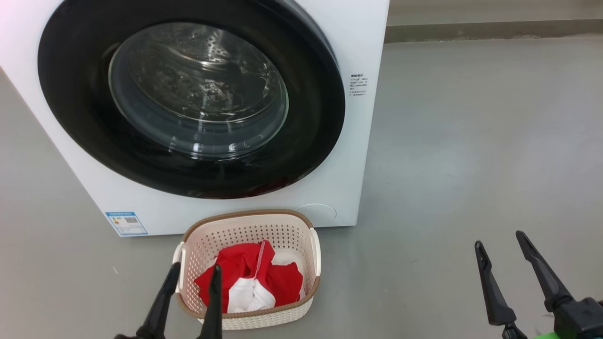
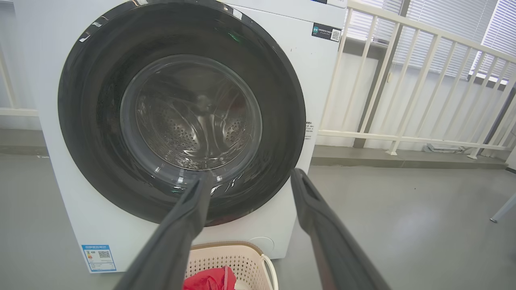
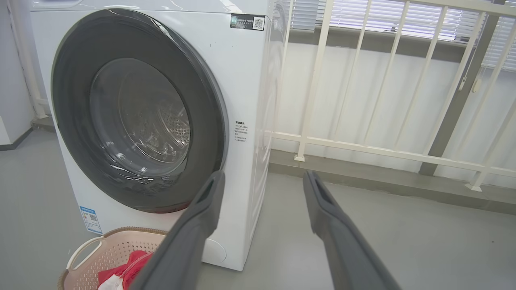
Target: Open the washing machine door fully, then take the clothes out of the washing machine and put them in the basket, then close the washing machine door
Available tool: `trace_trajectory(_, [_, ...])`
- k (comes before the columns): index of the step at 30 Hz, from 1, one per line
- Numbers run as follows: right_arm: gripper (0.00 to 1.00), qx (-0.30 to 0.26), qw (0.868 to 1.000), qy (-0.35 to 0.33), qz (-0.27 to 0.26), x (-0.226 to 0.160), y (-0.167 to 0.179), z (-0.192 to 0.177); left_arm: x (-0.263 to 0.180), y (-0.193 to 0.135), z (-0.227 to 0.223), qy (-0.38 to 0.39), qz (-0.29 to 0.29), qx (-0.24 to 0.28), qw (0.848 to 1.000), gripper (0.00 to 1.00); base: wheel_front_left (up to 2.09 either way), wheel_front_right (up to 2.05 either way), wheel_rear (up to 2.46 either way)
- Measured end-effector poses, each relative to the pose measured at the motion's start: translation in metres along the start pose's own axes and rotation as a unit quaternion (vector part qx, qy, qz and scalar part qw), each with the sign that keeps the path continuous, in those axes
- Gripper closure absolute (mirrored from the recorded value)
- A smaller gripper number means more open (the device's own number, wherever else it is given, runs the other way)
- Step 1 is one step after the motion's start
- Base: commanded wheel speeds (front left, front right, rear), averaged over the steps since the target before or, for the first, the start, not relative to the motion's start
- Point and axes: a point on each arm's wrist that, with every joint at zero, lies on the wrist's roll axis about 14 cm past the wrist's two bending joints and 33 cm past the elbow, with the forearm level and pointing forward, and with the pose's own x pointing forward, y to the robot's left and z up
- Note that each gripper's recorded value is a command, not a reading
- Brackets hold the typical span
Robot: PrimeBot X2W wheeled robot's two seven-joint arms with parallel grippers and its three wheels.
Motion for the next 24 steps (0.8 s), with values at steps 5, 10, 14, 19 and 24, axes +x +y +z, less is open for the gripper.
trace_trajectory(5, [0.0, 0.005, 1.0, 0.005, -0.005, -0.01, -0.002, -0.002, -0.006, -0.001, -0.002, 0.005, 0.0, 0.001, 1.0, 0.0, 0.0, 0.0, 0.0])
trace_trajectory(10, [0.0, 0.007, 1.0, -0.003, -0.007, -0.011, -0.003, 0.003, -0.008, -0.001, 0.0, 0.002, 0.002, 0.003, 1.0, 0.0, 0.0, 0.0, 0.0])
trace_trajectory(14, [0.0, 0.007, 1.0, -0.005, -0.007, -0.012, -0.003, 0.004, -0.008, -0.001, 0.002, -0.001, 0.001, 0.006, 1.0, 0.0, 0.0, 0.0, 0.0])
trace_trajectory(19, [0.0, 0.01, 1.0, -0.002, -0.007, -0.013, -0.002, 0.003, -0.008, -0.001, 0.002, -0.002, 0.002, 0.006, 1.0, 0.0, 0.0, 0.0, 0.0])
trace_trajectory(24, [1.0, 0.012, 1.0, 0.006, -0.005, -0.014, -0.001, -0.002, -0.009, 0.001, -0.001, 0.003, 0.007, 0.006, 1.0, 1.0, 0.0, 0.0, 0.0])
